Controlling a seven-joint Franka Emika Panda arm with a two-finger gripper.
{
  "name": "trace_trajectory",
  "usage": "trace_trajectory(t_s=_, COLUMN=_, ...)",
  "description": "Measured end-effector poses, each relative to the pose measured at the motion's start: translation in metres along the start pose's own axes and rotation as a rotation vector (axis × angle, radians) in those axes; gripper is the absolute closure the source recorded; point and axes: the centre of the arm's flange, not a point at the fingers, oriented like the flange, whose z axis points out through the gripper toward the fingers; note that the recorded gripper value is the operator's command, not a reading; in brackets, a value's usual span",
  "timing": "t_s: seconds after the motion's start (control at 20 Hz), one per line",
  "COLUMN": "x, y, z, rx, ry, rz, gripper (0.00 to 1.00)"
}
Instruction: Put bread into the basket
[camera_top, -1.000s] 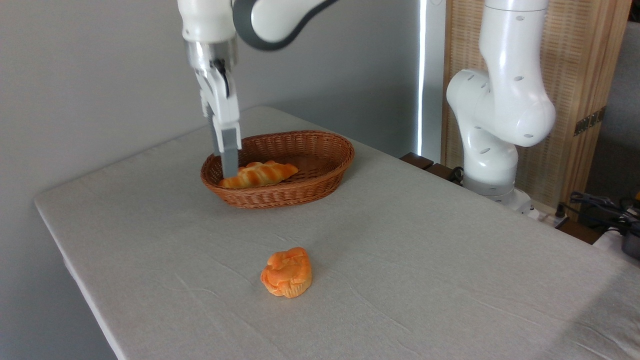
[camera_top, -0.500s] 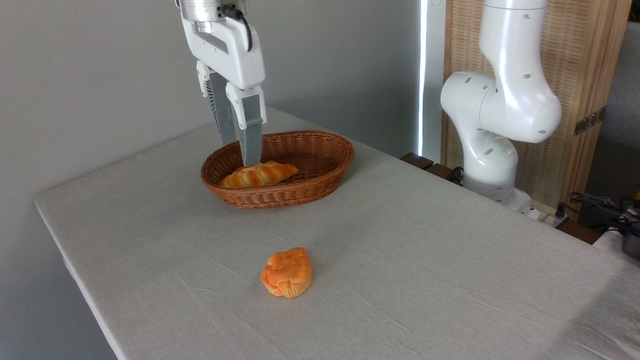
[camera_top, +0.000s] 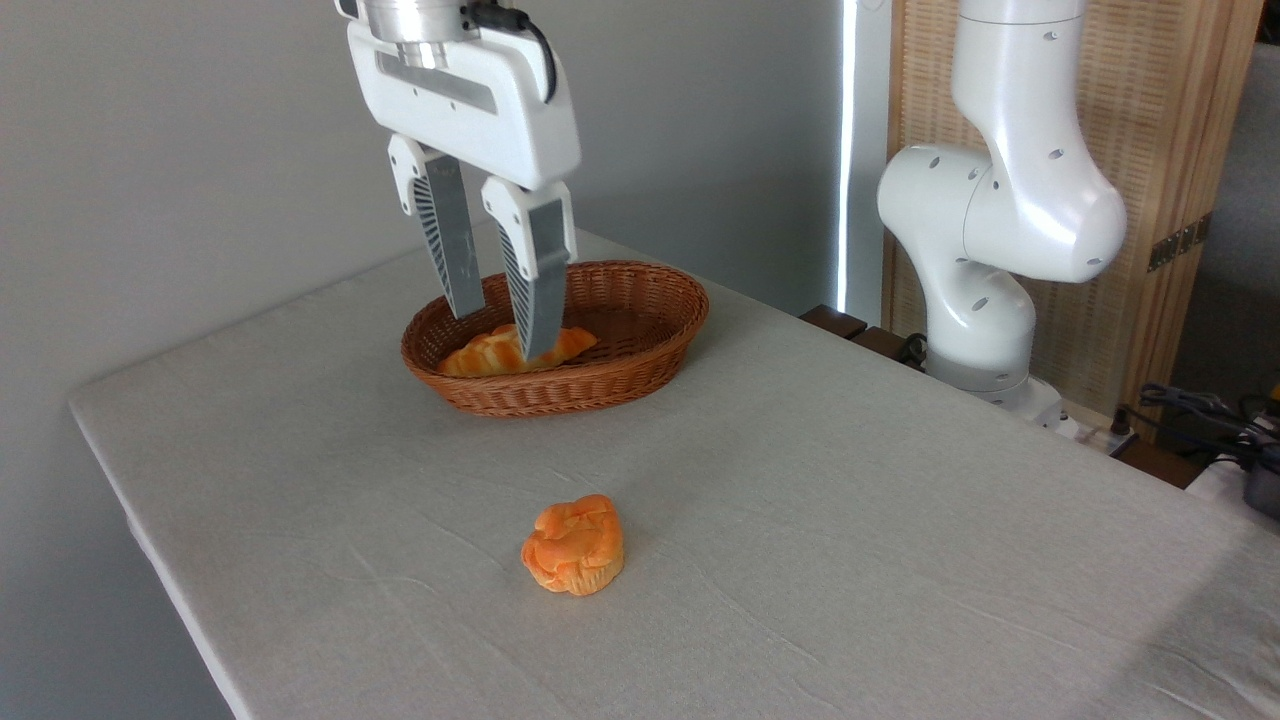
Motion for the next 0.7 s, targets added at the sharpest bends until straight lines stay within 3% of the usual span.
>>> trace_trajectory(t_s=0.7, x=0.01, y=0.011, z=0.005, rx=-0.017, ry=-0.013, rz=0.028, gripper=0.0)
